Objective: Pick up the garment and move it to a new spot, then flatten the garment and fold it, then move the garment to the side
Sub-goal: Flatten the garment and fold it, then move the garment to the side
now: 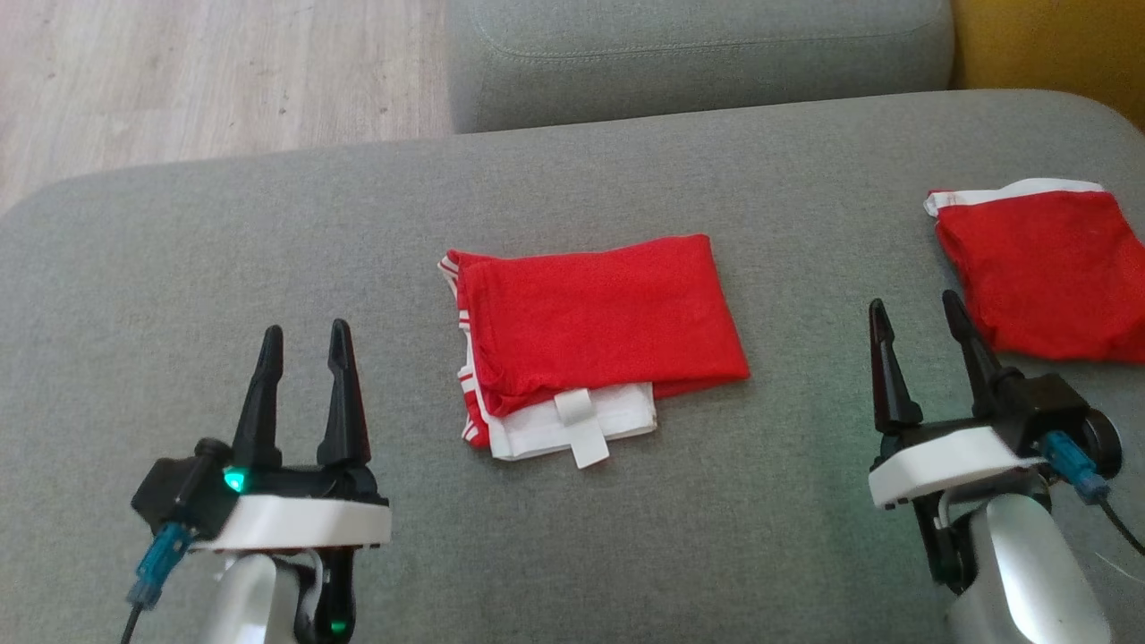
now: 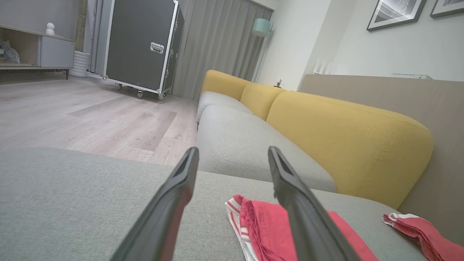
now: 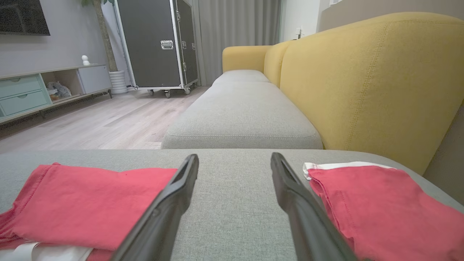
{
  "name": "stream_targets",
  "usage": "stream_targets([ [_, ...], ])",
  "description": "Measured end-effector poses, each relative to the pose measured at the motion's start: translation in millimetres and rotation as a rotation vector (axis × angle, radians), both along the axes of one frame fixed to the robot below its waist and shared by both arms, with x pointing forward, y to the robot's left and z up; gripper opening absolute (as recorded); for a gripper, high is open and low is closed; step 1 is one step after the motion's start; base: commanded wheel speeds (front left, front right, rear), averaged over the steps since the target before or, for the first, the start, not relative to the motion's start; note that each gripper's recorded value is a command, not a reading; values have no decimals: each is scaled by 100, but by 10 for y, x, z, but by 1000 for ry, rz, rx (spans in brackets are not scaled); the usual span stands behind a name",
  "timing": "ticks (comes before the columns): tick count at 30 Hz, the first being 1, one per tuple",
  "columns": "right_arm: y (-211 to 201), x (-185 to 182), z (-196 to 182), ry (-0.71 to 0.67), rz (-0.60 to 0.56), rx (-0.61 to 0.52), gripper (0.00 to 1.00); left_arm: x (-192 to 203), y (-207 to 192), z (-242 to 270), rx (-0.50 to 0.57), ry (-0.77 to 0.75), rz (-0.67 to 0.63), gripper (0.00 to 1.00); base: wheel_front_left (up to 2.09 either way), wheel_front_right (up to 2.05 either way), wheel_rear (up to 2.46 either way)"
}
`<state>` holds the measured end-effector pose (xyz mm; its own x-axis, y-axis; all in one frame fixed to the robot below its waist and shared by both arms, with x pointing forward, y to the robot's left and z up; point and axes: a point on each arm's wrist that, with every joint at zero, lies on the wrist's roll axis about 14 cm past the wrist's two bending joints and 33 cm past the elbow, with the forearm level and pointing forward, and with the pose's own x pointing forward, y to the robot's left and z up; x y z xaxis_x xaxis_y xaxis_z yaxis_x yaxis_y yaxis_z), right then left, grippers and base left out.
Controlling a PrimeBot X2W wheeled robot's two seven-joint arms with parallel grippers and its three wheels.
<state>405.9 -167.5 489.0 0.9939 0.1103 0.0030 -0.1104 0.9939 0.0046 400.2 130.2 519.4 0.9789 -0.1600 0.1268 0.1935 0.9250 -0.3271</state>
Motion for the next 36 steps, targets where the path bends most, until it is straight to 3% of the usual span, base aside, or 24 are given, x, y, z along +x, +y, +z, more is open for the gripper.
stream_targets([
  [15,388,341,-275,93,105,-11,100,-6,105,-91,12,26,26,100,0,0,0],
  [18,536,451,-438,155,142,-13,100,19,154,-94,15,27,39,100,0,0,0],
  [21,719,512,-636,247,173,55,100,22,212,-122,19,36,54,100,0,0,0],
  [33,1114,511,-1209,523,258,71,100,-40,406,-220,16,70,110,100,0,0,0],
  [34,1136,519,-1218,533,268,61,93,-46,416,-219,16,71,113,100,0,0,0],
  [35,1146,534,-1217,538,277,50,23,-51,426,-219,17,71,115,100,0,0,0],
  [36,1159,548,-1207,539,283,43,0,-54,430,-217,17,70,117,100,0,0,0],
])
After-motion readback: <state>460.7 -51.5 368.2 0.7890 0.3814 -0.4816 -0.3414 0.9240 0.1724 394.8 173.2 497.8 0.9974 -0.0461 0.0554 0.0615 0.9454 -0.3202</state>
